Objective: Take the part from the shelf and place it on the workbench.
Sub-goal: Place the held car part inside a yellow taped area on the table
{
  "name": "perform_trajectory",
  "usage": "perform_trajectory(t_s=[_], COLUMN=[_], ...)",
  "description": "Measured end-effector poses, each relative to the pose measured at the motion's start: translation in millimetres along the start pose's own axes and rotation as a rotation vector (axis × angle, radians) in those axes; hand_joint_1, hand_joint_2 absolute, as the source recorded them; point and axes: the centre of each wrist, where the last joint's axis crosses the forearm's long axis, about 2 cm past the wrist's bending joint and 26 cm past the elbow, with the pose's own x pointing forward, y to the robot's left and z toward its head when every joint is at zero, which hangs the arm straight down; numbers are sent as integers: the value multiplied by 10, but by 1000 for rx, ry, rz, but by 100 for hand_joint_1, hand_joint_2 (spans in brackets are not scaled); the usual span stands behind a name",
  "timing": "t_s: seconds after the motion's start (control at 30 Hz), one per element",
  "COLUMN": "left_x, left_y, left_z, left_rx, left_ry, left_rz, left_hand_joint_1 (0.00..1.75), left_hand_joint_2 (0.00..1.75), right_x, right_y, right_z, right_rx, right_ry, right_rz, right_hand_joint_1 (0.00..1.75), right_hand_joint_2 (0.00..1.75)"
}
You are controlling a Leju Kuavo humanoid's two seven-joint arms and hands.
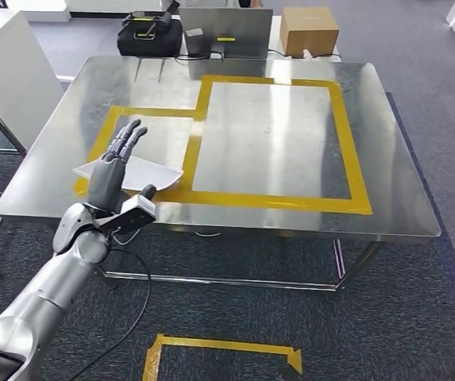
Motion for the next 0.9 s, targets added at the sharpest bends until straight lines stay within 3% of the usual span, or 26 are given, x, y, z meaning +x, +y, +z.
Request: perform_trajectory(t_s=[0.17,0.43,0.67,0.9], left_x=[217,537,526,259], left_y=[-50,-227,-392,-579], left_z=[162,821,1625,2365], left_rx=[78,212,167,91], left_ry=[-16,71,287,649], left_rz=[121,289,328,448], left_hand_joint_1=[0,0,0,0], left_hand_joint_2=[0,0,0,0], right_x=[-36,-106,-187,-188], right_y=[-1,3,44,73], right_z=[4,12,25,28], right_rx=[-16,-47,-48,-57], right_ry=[0,29,53,49], right_rz=[-87,-184,-243,-280], right_hand_joint_1=[0,0,0,0], right_hand_joint_2=[0,0,0,0])
